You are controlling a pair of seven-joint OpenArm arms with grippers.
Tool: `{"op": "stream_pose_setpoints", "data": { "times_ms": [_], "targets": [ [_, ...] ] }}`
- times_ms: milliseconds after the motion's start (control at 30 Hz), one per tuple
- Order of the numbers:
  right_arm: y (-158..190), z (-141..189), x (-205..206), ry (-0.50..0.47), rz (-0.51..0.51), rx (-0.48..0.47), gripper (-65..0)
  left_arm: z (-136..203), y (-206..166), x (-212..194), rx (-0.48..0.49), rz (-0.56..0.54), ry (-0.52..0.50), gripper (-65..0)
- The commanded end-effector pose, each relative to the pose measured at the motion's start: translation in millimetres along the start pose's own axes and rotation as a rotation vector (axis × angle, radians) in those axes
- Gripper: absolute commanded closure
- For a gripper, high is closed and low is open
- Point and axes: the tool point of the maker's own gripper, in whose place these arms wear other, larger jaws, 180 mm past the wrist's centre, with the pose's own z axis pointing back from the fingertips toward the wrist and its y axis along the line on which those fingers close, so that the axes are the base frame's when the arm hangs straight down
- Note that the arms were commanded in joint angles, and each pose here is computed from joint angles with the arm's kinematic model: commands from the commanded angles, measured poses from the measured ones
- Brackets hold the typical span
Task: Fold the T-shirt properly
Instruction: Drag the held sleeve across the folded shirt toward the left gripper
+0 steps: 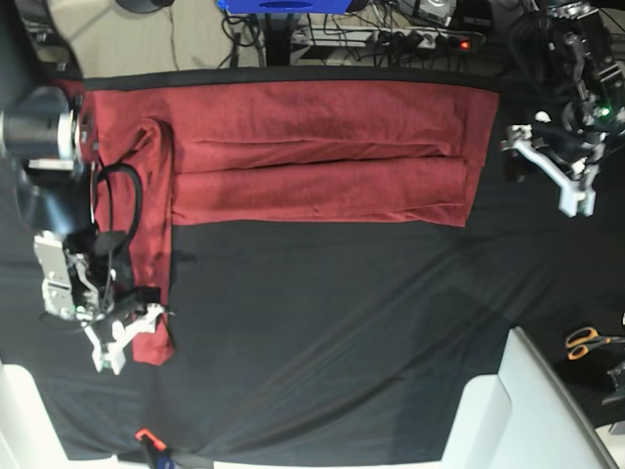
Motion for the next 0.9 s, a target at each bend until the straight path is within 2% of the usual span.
{"op": "stream_pose_setpoints", "data": {
  "times_ms": [0,133,300,367,500,733,867],
  "targets": [
    [-2.3,1.5,24.3,-0.061,-0.012,0.003,-32.0,4.5,3.9,10.7,0.004,-0.006,-0.038,-44.1],
    [-7.5,-9.1,3.5,-0.05,-0.061,-0.006,-32.0,10.2,7.4,5.6,-0.018,-0.04,-0.037,-44.1],
    [-9.0,-10.5,-5.7,-0.047,-0.065,-0.009,-31.4,13.3,12.1,4.5,-0.019,-0.047,-0.041,-44.1],
    [-9.3,-10.9,-9.9,-0.04,-0.066,-0.01,-24.2,12.9,11.3,4.3,-0.02,-0.05,-0.039,-44.1],
    [-8.8,-10.9,-18.1,0.003,-0.065,-0.008,0.0,11.9,8.7,3.0,-0.024,-0.044,-0.039,-44.1],
    [-3.8,-3.3,-4.7,-0.035,-0.021,0.001,0.0,9.7,7.5,2.1,-0.028,-0.037,-0.035,-44.1],
    [7.1,22.9,8.9,-0.077,0.067,0.009,0.0,2.5,12.6,-12.6,-0.031,-0.006,0.007,-44.1]
  ]
}}
